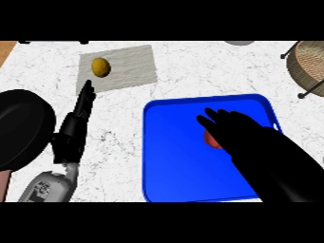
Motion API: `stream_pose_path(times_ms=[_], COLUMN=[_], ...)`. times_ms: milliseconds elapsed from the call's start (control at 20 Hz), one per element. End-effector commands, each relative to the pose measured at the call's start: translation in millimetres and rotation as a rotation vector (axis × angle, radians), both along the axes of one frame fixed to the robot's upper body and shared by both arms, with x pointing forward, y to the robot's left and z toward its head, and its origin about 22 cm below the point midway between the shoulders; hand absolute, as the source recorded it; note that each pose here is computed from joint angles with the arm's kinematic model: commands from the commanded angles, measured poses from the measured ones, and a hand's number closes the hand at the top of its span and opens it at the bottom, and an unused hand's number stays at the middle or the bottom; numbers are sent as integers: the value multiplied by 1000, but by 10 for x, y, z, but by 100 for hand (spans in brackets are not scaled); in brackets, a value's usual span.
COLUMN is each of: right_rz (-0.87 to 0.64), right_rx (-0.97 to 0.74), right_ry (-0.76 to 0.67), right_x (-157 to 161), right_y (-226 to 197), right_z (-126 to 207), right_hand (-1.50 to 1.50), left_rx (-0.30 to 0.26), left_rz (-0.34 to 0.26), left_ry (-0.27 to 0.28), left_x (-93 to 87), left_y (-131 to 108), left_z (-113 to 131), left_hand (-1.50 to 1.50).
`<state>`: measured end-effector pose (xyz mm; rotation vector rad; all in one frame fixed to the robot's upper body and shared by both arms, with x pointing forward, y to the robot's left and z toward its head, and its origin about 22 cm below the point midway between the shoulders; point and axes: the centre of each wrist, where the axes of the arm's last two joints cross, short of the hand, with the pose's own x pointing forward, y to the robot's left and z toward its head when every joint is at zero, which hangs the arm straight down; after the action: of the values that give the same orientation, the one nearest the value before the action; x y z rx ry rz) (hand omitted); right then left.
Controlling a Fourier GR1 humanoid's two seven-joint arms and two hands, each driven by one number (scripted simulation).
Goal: Pick the bell pepper from the tray and place it in the tiered basket
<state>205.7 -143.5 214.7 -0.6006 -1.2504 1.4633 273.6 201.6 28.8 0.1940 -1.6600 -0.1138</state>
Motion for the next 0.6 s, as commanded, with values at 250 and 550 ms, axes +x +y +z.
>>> stream_pose_path(times_ms=[250,550], right_rz=[-118,-104], right_rx=[-223,-260], right_ry=[-17,-13], right_x=[75,243], right_y=[-105,48], right_z=[-137,-273], right_hand=[-150,-150], left_rx=[-9,-25], left_rz=[12,-4], left_ry=[-15,1], left_x=[24,-59], left_y=[18,-36], left_z=[70,-14], left_hand=[0,0])
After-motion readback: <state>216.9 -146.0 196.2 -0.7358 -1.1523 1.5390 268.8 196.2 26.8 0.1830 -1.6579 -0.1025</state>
